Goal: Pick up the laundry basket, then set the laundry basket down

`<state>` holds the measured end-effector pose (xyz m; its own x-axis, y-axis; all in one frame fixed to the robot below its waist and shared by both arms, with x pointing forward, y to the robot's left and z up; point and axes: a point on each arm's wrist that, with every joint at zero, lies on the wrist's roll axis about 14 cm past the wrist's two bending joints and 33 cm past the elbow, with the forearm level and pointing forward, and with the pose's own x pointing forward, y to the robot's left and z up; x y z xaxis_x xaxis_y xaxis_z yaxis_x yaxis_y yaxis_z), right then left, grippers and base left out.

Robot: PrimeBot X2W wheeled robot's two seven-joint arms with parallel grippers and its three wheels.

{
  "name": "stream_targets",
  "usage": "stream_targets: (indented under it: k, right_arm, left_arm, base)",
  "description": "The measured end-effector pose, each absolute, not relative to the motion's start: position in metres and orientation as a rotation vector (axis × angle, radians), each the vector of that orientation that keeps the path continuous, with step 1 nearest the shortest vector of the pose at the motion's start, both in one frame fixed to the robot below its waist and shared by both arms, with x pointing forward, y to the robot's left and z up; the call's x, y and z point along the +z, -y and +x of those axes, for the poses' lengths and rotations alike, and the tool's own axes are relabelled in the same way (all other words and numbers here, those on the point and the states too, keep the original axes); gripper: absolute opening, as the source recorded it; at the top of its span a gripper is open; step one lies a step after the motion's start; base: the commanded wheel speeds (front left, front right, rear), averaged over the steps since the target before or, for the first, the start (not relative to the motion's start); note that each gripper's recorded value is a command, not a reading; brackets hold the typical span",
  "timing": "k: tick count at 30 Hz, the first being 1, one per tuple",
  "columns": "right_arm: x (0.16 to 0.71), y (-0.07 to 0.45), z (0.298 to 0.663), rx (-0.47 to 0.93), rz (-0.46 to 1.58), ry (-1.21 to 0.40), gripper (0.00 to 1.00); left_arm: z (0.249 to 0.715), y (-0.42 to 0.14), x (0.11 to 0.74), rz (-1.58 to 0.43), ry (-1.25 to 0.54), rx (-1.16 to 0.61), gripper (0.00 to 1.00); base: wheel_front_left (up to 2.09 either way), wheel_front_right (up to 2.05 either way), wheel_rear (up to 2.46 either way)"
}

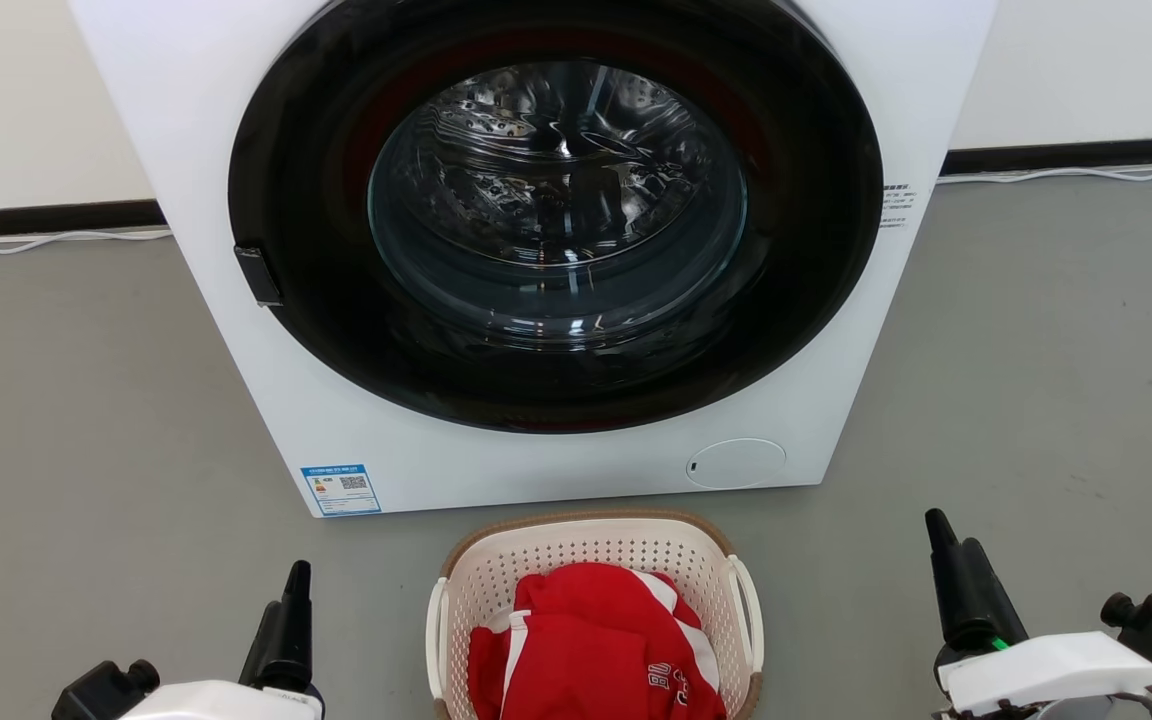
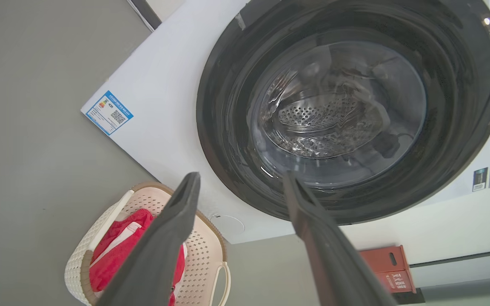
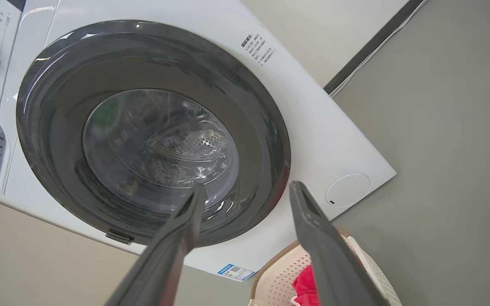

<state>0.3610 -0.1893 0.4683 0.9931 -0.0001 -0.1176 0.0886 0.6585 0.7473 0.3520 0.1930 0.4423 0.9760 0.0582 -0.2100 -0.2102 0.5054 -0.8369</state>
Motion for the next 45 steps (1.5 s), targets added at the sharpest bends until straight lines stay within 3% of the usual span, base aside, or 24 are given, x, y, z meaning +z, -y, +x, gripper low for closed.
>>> stream_targets:
  k: [45]
  right_arm:
    - [0.48, 0.183, 0.36, 0.036, 0.292, -0.041, 1.0]
  left_arm:
    - [0.349, -0.196, 0.454, -0.505, -0.099, 0.109, 1.0]
  base:
    - [0.0, 0.0, 0.0]
